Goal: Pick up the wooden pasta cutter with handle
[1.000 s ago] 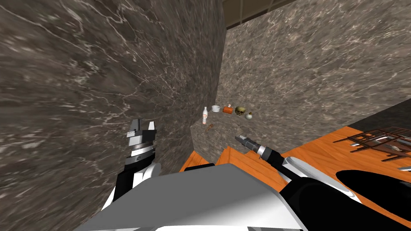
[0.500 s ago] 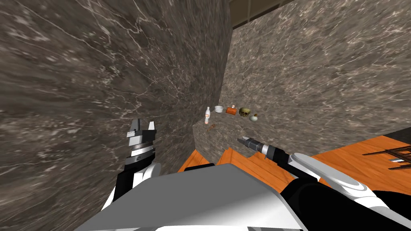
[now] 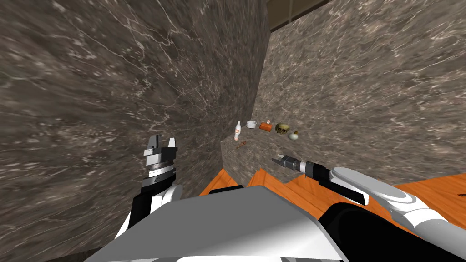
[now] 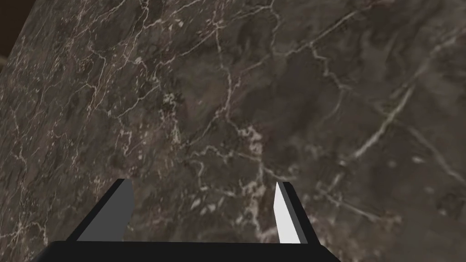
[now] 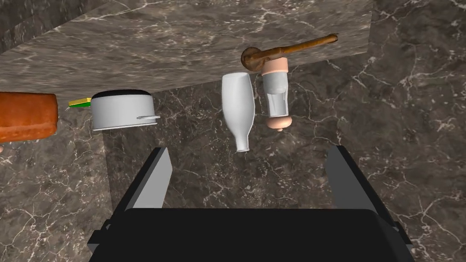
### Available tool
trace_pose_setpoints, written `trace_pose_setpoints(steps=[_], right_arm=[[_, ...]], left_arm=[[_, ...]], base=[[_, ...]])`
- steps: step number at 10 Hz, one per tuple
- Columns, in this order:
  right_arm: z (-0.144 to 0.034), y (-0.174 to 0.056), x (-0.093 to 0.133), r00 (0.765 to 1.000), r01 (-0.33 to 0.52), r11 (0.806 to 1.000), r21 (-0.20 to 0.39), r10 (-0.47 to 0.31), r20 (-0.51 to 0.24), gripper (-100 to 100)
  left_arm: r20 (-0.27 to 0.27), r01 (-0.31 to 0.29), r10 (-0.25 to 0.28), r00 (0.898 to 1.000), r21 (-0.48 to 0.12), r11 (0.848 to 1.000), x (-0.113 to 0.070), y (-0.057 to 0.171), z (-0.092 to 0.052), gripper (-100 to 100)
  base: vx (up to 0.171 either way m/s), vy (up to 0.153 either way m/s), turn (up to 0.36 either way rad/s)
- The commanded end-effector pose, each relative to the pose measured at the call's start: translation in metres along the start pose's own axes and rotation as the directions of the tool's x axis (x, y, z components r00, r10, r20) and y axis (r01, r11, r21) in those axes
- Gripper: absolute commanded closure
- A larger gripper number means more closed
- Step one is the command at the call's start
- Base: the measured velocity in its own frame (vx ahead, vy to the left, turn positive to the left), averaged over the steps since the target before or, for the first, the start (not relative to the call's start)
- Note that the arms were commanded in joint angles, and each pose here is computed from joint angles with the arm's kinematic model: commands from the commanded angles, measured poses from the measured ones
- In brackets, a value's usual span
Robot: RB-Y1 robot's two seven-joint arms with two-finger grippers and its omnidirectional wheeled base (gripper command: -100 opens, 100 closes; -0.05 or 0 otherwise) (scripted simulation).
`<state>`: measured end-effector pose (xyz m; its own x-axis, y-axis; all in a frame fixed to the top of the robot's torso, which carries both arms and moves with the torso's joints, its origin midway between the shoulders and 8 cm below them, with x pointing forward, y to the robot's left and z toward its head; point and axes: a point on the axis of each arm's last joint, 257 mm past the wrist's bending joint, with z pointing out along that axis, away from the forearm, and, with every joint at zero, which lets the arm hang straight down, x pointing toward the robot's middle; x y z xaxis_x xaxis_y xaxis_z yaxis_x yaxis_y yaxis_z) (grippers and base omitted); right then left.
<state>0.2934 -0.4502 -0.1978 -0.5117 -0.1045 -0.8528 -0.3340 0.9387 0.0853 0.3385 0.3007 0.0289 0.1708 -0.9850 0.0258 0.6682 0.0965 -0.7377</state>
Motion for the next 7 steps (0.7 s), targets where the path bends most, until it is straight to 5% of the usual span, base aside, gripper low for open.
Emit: trace_pose_setpoints(steps=[1, 6, 7], right_arm=[[-0.010, -0.018, 0.009, 0.995, 0.060, 0.998, 0.028, -0.058, -0.076, -100], [-0.011, -0.033, 0.008, 0.966, 0.181, 0.984, 0.006, -0.177, -0.187, -100], [-0.021, -0.051, 0.015, 0.944, 0.228, 0.973, 0.023, -0.215, -0.251, -100]], left_arm=[[0.000, 0.000, 0.000, 1.000, 0.000, 1.000, 0.000, 0.000, 0.000, 0], [0.000, 0.000, 0.000, 1.000, 0.000, 1.000, 0.000, 0.000, 0.000, 0], [0.000, 0.000, 0.000, 1.000, 0.000, 1.000, 0.000, 0.000, 0.000, 0]], base=[[-0.019, -0.036, 0.275], [-0.021, -0.030, 0.138], [-0.009, -0.040, 0.317]])
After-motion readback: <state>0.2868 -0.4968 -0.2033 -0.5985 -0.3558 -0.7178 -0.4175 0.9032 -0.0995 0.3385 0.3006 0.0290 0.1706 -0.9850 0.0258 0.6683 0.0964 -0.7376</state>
